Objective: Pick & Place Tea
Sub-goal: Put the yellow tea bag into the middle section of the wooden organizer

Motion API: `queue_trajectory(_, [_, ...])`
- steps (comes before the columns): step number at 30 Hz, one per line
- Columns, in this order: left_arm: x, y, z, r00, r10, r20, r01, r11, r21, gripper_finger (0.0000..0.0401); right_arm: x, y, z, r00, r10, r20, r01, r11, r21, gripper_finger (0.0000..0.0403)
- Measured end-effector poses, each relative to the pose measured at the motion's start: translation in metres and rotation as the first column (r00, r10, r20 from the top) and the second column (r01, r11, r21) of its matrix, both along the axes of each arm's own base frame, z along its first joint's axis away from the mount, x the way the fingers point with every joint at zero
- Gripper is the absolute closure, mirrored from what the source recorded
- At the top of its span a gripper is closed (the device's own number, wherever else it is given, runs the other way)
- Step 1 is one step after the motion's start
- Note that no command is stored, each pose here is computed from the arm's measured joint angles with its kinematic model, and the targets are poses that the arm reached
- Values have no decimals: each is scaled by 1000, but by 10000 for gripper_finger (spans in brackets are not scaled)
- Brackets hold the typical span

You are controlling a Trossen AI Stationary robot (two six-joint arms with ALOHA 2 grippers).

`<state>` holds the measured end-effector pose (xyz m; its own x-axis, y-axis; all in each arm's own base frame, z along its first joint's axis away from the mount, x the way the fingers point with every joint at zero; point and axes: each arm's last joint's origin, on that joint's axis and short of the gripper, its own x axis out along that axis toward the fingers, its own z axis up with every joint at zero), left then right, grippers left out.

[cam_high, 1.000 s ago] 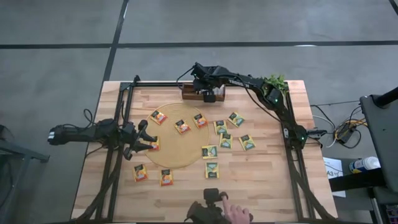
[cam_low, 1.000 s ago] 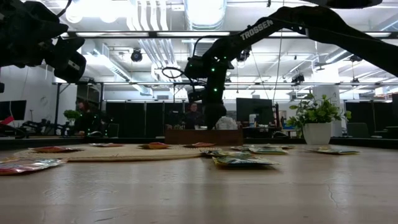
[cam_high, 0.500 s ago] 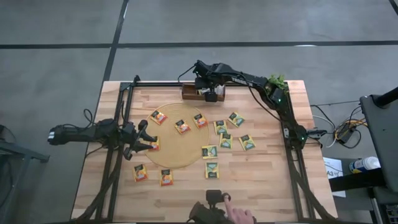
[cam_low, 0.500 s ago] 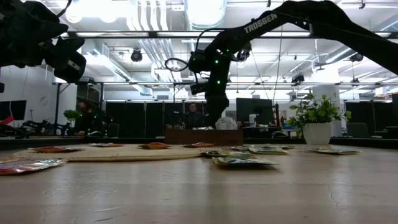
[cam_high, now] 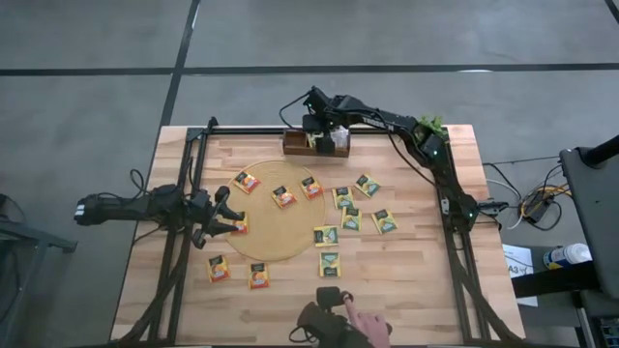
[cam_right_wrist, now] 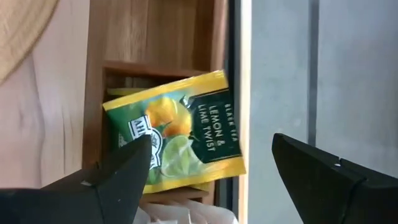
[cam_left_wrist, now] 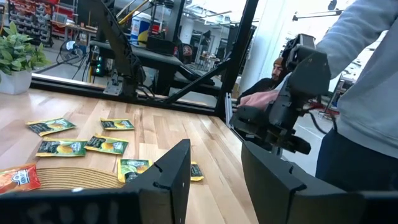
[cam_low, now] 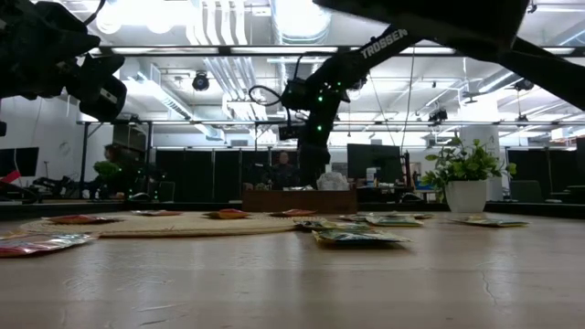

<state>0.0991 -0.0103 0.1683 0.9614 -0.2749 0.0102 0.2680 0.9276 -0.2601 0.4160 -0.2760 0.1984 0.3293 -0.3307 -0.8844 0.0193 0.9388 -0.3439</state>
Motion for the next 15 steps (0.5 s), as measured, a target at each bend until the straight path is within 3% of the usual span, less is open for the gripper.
queue_trajectory(6, [0,0,0,1000,0,0,0,1000,0,263,2,-2,-19,996,60,-62,-60,998,-4,71])
queue_trajectory(15, [0,0,0,1000,0,0,0,1000,0,263,2,-6,-26,992,8,-123,-18,997,-80,74])
